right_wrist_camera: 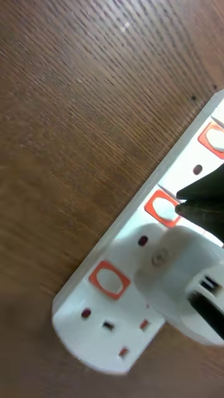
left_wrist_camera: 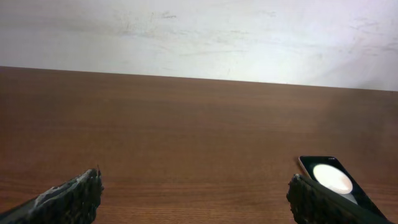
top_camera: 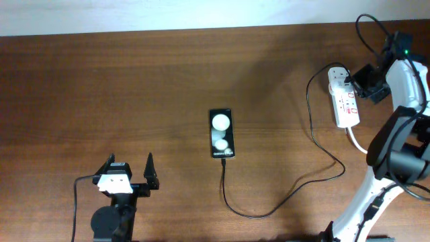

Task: Plug charger to phone and switch on socket
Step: 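Move the right gripper over the white power strip's switch, then press down on the orange switch beside the charger with the right gripper, then lift the right gripper off the power strip and pull it back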

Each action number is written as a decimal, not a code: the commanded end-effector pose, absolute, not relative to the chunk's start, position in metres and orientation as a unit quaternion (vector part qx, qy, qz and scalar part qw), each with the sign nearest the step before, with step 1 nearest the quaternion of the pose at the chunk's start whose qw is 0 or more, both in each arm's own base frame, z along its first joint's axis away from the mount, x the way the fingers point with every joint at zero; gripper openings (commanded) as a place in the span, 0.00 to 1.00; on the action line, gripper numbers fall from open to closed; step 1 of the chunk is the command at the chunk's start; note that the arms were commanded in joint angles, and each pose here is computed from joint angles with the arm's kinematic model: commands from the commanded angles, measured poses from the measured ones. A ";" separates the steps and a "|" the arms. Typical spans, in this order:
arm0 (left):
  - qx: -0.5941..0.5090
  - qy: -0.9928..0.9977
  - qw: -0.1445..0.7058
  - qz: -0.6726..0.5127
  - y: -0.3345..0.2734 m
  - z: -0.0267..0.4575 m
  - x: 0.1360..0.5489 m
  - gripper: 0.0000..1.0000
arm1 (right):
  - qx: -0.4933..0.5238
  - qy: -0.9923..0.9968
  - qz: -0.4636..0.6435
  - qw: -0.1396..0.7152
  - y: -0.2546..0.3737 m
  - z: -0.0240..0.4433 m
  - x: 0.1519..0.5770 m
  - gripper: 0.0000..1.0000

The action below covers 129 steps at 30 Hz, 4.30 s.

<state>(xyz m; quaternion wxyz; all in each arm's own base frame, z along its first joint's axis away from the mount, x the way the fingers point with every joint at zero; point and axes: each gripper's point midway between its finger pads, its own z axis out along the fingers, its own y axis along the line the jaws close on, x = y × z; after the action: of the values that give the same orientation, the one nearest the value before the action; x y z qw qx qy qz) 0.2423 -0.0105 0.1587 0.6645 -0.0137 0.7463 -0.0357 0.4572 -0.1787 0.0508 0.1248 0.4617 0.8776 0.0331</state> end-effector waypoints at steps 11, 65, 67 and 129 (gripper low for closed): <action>-0.018 0.748 0.662 -0.038 -0.010 0.155 0.243 0.99 | 0.458 0.880 0.055 0.115 -0.173 0.034 0.465 0.04; -0.018 0.748 0.662 -0.038 -0.010 0.155 0.243 0.99 | 0.435 0.887 0.031 0.150 -0.189 0.082 0.454 0.04; -0.018 0.748 0.662 -0.038 -0.010 0.155 0.243 0.99 | 0.434 0.885 0.033 0.164 -0.189 0.096 0.455 0.04; -0.018 0.748 0.662 -0.038 -0.010 0.155 0.243 0.99 | 0.196 0.977 0.008 0.082 -0.005 0.261 0.277 0.99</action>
<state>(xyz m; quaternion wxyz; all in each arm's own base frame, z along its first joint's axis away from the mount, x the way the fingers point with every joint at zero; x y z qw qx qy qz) 0.2423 -0.0105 0.1586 0.6645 -0.0137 0.7463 -0.0357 0.2772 0.0026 0.2601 0.0742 0.2090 0.9746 0.0307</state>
